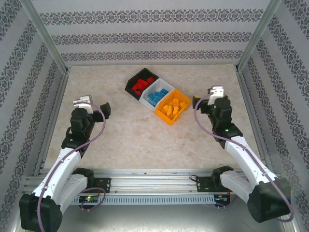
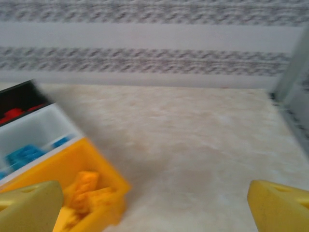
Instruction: Sort the legos into containers by color
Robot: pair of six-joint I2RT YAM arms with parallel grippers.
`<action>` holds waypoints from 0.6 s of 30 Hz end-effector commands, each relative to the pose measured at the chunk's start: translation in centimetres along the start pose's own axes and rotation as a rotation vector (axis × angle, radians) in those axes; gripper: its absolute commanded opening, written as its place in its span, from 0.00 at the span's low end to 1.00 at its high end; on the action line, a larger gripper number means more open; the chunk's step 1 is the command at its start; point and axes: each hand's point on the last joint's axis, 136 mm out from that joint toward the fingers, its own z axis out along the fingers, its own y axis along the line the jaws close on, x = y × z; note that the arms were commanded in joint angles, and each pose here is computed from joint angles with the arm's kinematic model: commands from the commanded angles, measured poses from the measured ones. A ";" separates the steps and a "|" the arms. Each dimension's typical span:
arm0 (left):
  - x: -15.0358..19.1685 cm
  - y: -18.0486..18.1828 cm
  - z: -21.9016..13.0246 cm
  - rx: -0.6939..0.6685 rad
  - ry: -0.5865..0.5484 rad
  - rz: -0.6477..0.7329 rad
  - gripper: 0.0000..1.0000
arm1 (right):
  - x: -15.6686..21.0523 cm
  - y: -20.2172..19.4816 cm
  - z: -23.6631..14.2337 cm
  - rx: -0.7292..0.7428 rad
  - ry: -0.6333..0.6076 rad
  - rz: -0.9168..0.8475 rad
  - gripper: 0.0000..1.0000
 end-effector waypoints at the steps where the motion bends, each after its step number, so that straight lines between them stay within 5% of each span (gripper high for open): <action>1: -1.2 0.3 -0.2 -0.023 -0.069 0.006 1.00 | 1.4 -3.5 0.0 0.097 0.013 0.016 0.98; 13: -0.6 0.1 2.1 -0.039 -0.005 0.011 1.00 | 9.5 -5.5 5.7 0.094 0.087 0.074 0.98; 18: -0.4 2.4 2.5 -0.172 0.002 0.041 1.00 | 10.4 -5.1 7.5 0.066 0.077 0.071 0.98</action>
